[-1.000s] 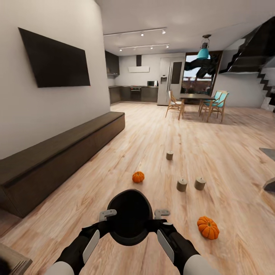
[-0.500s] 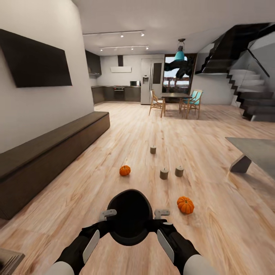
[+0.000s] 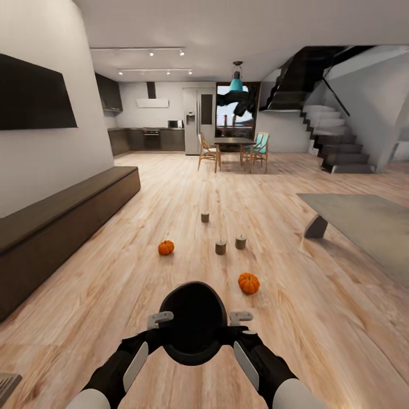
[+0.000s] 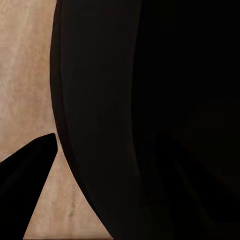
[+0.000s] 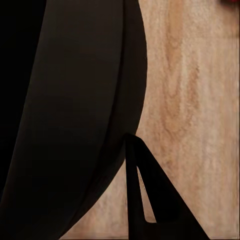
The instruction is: Place each of the two pumpkins and all three candles from the living room inside a cabinet in the living room (use any cabinet), then make sure every cabinet is closed, and position the cauldron so it is next to a table in the living room.
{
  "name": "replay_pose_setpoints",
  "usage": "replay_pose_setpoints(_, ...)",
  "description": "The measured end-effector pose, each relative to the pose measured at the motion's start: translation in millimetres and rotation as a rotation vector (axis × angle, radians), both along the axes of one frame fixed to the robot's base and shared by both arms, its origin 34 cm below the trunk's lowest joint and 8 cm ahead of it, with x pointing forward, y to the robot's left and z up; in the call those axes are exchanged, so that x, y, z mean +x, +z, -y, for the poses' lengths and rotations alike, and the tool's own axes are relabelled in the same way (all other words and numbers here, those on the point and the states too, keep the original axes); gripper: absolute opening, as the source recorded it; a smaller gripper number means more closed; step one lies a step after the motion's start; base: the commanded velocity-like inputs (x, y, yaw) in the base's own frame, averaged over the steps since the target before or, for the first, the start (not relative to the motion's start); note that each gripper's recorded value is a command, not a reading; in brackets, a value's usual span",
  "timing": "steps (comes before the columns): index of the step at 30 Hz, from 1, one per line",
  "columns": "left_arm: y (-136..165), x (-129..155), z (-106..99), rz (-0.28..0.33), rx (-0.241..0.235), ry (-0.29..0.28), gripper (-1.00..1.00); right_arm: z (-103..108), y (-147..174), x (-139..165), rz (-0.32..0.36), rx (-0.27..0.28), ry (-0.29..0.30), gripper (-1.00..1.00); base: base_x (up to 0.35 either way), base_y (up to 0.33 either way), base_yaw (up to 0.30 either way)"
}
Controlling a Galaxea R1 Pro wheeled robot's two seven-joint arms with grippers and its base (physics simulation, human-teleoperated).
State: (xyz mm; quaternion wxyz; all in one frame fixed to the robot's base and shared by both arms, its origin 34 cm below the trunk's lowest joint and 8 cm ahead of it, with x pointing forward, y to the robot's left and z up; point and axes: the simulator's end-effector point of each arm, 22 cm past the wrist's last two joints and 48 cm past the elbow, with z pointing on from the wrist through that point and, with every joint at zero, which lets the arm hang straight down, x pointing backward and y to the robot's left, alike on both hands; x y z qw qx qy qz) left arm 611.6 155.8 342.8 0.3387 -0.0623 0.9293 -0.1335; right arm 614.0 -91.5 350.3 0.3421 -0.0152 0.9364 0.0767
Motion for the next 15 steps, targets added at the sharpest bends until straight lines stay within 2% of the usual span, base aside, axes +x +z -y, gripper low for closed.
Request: replay_pose_setpoints(15,0.4,0.1,-0.1,0.001,-0.001,0.001,-1.0,-0.2,0.5,0.2,0.001,0.0,0.0,-1.0,-0.01,0.0,-0.265)
